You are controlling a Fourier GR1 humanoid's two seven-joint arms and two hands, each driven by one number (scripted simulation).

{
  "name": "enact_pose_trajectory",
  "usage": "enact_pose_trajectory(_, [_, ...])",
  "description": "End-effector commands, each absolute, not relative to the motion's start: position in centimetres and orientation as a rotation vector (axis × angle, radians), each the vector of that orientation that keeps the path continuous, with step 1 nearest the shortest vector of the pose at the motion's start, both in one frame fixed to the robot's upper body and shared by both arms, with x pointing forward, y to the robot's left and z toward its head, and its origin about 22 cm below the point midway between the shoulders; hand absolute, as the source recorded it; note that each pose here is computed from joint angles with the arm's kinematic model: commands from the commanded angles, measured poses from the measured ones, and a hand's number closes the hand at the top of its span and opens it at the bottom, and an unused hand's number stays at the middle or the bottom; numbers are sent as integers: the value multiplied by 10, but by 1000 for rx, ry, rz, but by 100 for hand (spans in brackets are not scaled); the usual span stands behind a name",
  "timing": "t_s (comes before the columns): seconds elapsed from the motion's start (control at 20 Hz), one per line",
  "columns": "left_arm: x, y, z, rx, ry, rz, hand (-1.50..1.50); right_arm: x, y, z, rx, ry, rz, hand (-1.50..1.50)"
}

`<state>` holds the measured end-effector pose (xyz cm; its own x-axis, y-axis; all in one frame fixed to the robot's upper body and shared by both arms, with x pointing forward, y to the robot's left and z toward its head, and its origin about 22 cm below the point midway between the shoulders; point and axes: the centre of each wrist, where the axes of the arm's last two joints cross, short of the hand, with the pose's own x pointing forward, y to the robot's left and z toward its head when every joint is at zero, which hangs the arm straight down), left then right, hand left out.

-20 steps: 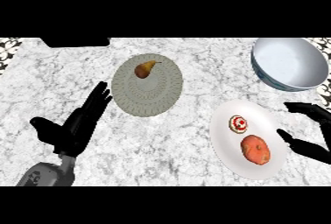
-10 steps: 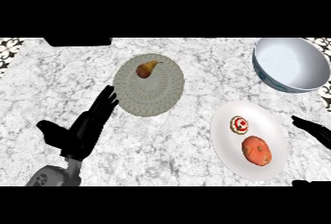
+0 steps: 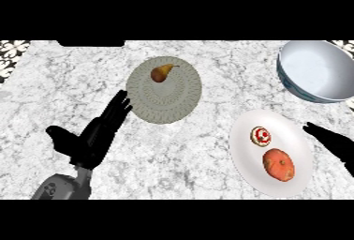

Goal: Pick the squash from the plate and place it in the bowl

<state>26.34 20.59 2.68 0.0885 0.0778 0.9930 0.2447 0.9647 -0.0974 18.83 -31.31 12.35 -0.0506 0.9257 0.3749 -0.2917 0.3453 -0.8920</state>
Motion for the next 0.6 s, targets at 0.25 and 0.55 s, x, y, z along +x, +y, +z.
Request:
enact_pose_trajectory(0.25, [265,197,11,-274,-1482,-147,0,202,-270,131,-715,-934,1148,-150])
enact_pose_trajectory(0.55, [269,220,33,-290,-1495,-136,0,224,-255,96,-721,-796,1190,-150])
